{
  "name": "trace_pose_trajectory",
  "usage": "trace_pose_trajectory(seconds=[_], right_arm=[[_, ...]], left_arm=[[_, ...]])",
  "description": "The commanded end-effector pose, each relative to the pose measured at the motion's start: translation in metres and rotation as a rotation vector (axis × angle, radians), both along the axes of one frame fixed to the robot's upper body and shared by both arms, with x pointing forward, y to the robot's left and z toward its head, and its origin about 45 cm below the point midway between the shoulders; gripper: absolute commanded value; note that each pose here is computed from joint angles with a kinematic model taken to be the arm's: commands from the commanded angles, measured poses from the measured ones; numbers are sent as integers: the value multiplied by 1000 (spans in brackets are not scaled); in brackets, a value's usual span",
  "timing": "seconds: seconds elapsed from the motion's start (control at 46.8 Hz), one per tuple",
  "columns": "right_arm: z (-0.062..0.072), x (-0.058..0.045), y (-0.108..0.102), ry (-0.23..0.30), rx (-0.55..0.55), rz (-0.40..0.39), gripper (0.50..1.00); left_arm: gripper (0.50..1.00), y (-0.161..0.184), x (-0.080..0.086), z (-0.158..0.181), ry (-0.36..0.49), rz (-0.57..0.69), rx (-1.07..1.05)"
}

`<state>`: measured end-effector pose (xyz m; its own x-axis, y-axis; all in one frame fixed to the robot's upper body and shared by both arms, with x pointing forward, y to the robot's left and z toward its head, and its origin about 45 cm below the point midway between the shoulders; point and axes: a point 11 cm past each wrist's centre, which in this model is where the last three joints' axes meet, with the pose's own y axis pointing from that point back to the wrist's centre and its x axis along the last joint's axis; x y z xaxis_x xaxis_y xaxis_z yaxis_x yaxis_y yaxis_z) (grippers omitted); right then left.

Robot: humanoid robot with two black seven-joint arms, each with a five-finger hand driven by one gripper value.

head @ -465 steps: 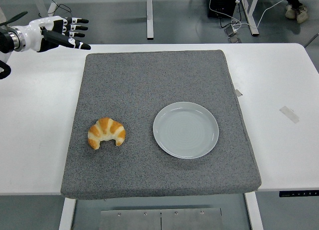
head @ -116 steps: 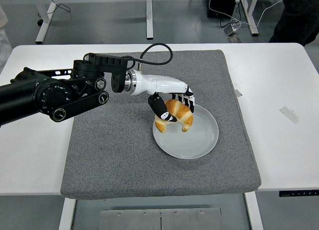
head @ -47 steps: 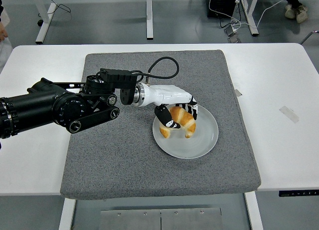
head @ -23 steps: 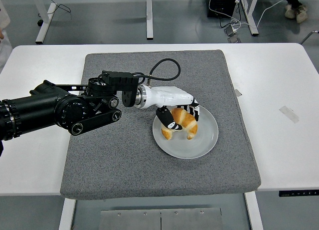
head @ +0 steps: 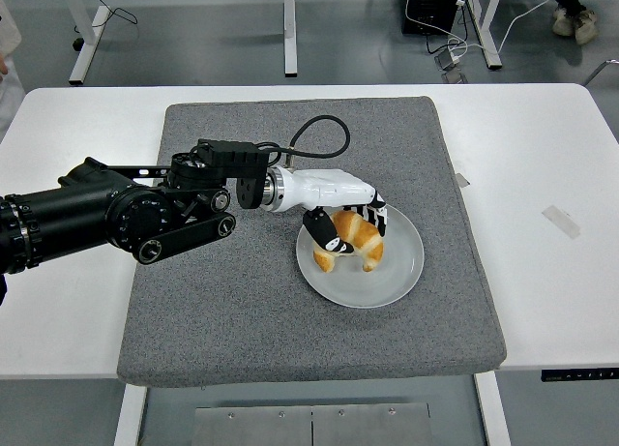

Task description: Place the bread on the plate

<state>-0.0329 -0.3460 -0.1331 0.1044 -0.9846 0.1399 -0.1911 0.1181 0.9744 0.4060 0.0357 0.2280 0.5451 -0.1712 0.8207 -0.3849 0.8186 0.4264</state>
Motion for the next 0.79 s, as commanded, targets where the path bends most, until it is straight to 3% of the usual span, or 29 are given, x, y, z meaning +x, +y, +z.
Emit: trace_pose_trajectory(seconds=[0.0, 0.171, 0.256, 0.342, 0.534, 0.769], right_arm=[[0, 1, 0, -1, 0, 0, 1000], [0, 0, 0, 0, 0, 0, 1000], [0, 0, 0, 0, 0, 0, 1000], [0, 1, 0, -1, 0, 0, 1000], [0, 1, 0, -1, 0, 0, 1000], [0, 0, 0, 0, 0, 0, 1000]], left_arm=[[500, 0, 0, 0, -1, 0, -1], [500, 0, 2, 3, -5, 14, -23], [679, -1, 2, 3, 2, 20, -34], [769, -2, 2, 4, 23, 36, -55], [845, -2, 1, 3, 40, 41, -67], [901, -3, 4, 10, 35, 51, -95]])
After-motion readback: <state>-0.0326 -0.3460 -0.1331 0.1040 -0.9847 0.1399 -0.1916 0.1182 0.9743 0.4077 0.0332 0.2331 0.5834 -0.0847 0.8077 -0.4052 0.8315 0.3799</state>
